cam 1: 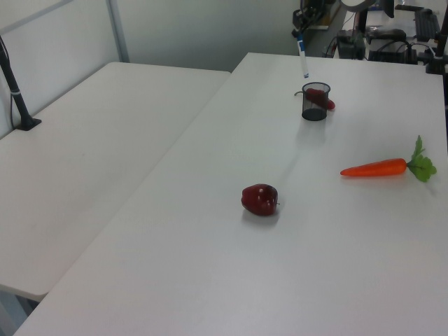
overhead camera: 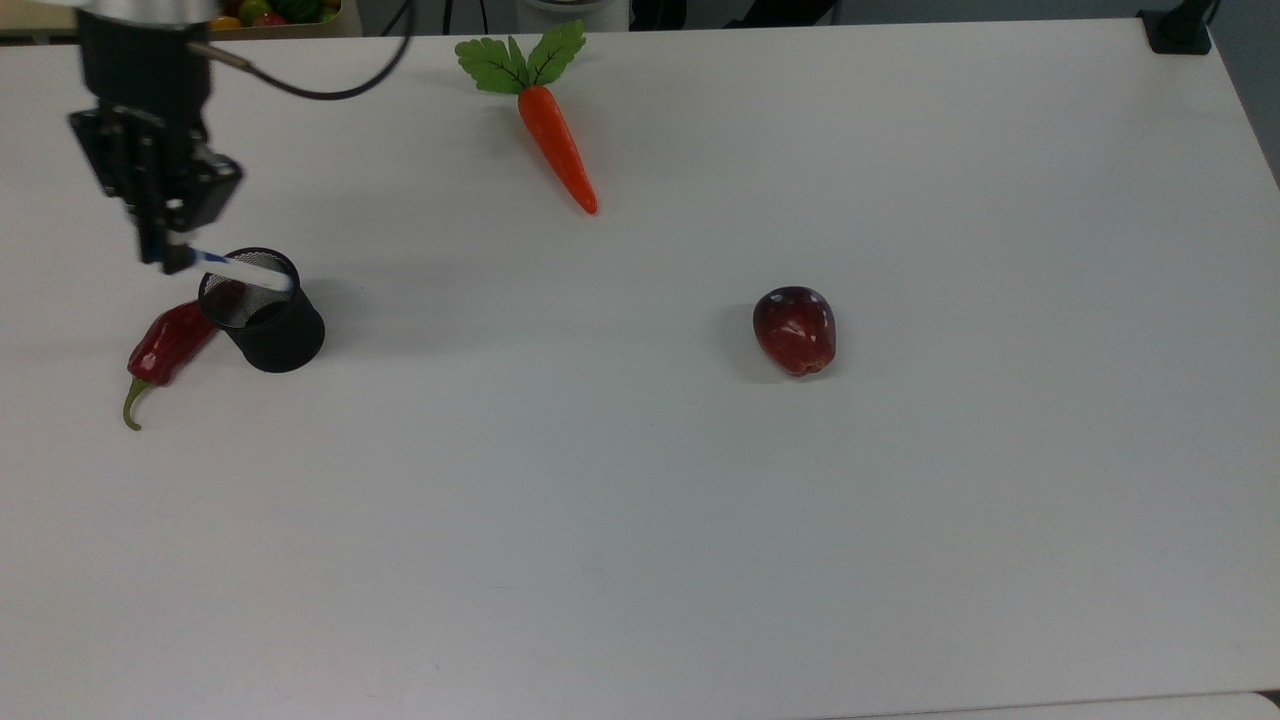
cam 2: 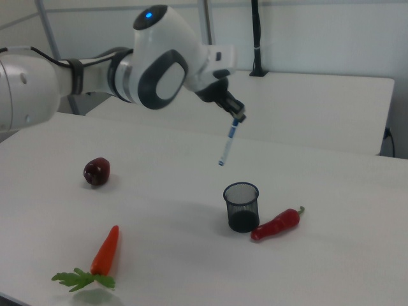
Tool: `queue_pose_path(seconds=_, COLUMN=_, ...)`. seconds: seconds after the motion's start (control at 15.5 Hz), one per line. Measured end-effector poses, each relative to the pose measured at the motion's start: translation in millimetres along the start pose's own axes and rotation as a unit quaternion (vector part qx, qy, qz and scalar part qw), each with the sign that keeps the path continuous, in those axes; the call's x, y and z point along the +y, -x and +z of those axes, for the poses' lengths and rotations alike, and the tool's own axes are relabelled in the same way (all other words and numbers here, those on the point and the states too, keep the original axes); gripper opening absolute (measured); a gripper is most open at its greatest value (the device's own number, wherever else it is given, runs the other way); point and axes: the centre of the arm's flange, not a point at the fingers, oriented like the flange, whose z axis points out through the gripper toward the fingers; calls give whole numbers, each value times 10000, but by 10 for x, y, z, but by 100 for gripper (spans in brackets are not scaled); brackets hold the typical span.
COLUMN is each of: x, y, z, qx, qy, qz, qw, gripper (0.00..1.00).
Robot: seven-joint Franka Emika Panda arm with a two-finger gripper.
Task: Take marker pen
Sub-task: 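Carry the held marker away from the cup toward the apple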
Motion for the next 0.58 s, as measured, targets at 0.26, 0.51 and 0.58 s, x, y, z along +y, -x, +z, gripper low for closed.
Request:
queue_pose_path(seconds=0.26, x=-876, y=284, z=-44, qx=-470, qy=-305, qz=-448, qw=9974, gripper=17)
queue_pose_path(seconds=0.51, x=-1556, y=699, z=77, qx=-969, qy=-436, qz=-767, qw=9914, gripper=17)
queue_pose_path(seconds=0.58, x=-1660, y=795, z=132, qx=-1089, qy=-437, qz=-847, qw=9895, gripper=17)
